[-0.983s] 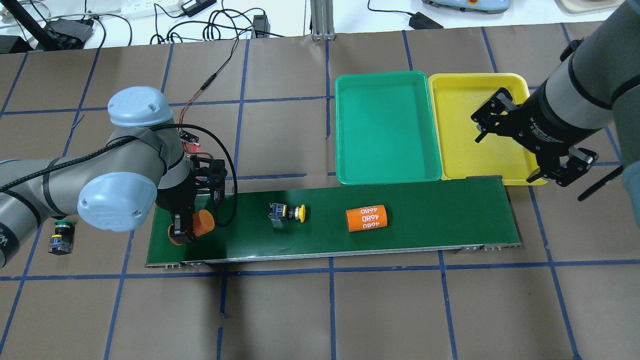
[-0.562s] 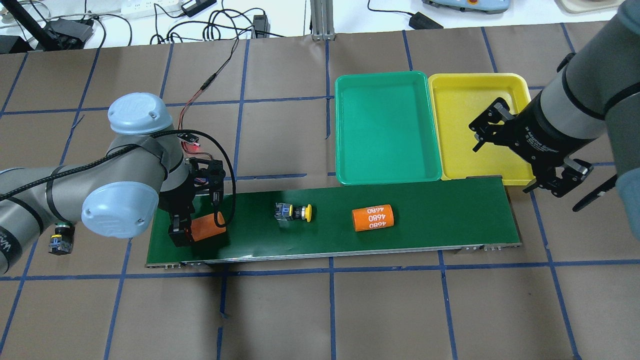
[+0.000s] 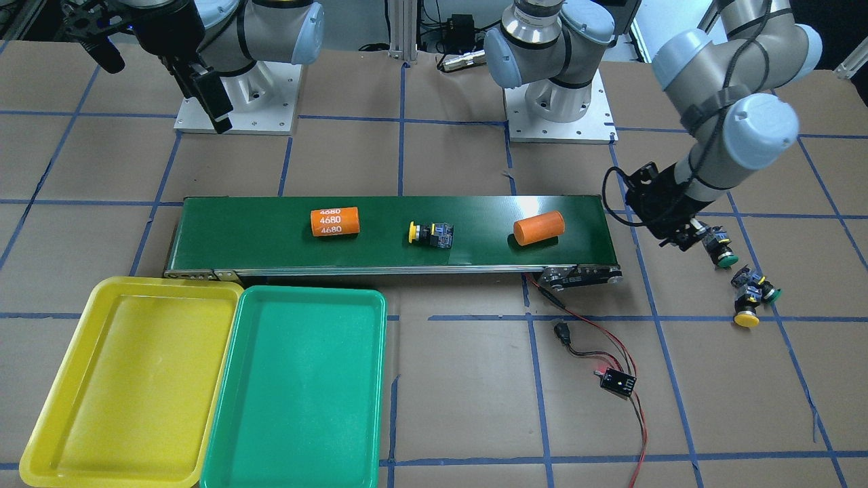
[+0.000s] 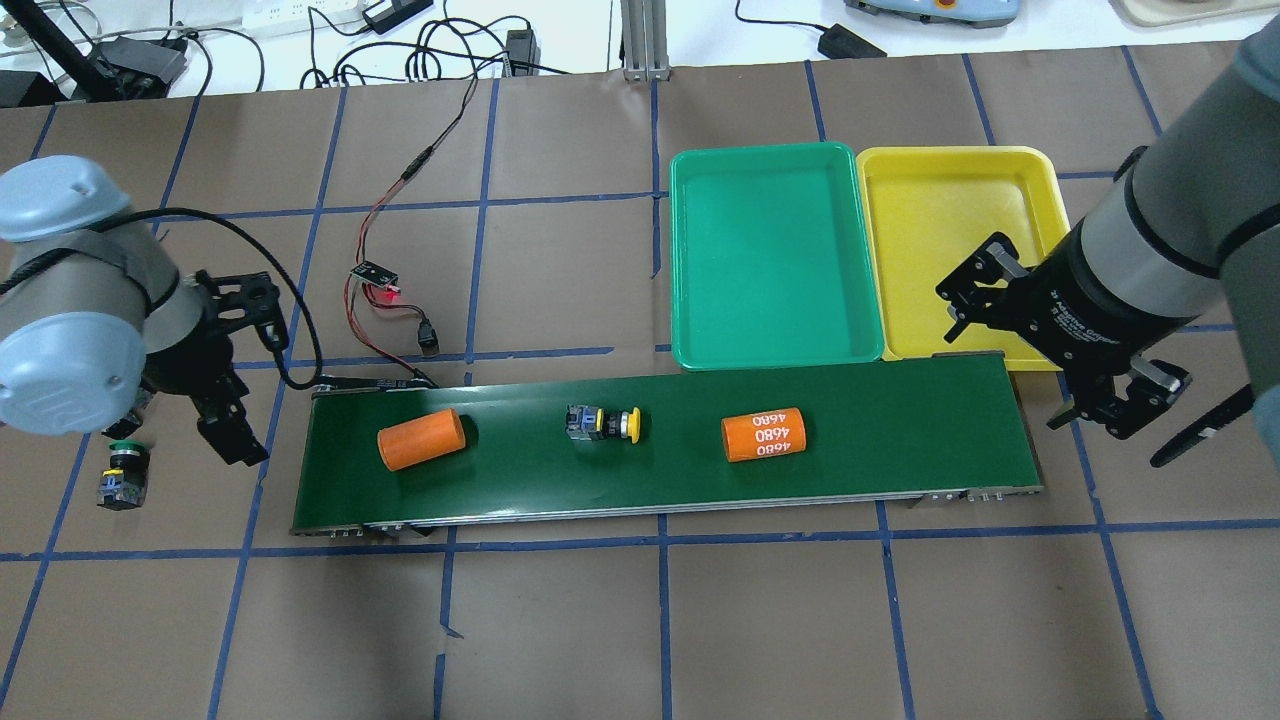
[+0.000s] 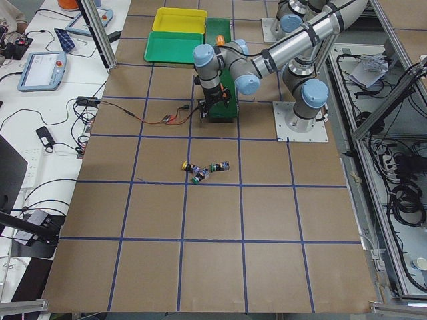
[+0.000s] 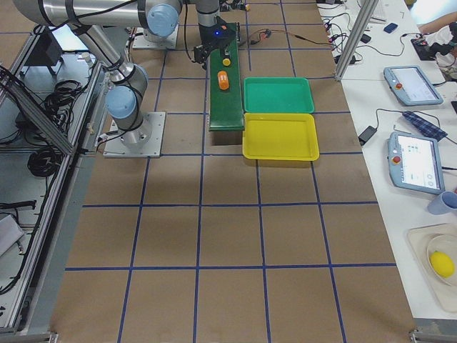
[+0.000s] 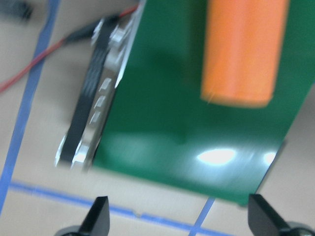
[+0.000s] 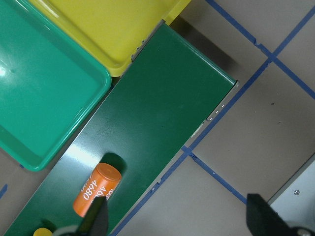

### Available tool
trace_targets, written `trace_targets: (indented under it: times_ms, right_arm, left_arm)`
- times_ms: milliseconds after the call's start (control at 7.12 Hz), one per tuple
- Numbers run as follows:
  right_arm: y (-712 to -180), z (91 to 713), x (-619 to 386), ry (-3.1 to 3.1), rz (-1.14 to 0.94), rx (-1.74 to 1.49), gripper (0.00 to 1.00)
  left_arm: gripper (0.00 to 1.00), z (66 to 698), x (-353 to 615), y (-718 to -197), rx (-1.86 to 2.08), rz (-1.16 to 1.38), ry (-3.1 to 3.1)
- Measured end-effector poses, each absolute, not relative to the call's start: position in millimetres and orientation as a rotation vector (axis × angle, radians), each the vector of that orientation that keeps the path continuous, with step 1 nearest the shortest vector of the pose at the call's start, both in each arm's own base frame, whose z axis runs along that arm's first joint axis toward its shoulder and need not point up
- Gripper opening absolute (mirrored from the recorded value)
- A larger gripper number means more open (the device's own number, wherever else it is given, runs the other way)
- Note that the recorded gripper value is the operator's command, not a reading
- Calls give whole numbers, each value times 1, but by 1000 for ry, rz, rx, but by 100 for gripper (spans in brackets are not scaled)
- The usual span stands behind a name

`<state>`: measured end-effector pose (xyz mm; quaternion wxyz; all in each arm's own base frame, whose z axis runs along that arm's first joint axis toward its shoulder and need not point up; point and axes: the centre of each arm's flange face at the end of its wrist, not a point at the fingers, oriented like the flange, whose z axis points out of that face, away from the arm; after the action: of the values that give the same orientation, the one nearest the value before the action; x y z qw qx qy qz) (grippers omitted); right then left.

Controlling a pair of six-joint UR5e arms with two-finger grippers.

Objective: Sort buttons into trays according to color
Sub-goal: 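Grasp a green-capped button with left gripper while right gripper nears belt, then place green button on belt with left gripper while right gripper hovers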

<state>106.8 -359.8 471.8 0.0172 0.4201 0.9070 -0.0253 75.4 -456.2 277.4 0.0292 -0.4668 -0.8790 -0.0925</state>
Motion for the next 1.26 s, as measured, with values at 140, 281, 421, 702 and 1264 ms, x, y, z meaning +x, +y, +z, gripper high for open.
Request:
trace_targets:
  times_ms: [140, 281, 421, 702, 1264]
  right_arm:
    - [-353, 478, 107, 2797, -101, 1336, 100]
    - [-348, 482, 108, 2783, -110, 1357, 100]
    - [-344, 483, 109, 2764, -103, 1380, 100]
    - [-341, 471, 111, 2708, -47, 1485, 100]
    - [-339, 460, 127, 2536, 59, 1597, 100]
  left_arm:
    - [100, 273, 114, -453, -1324, -238, -2776]
    - [100, 263, 145, -448, -1232, -205, -2832]
    - [100, 253, 175, -443, -1153, -189, -2896]
    - [100, 228, 225, -431, -920, -229, -3013]
    - [41, 179, 267, -420, -546, -243, -3102]
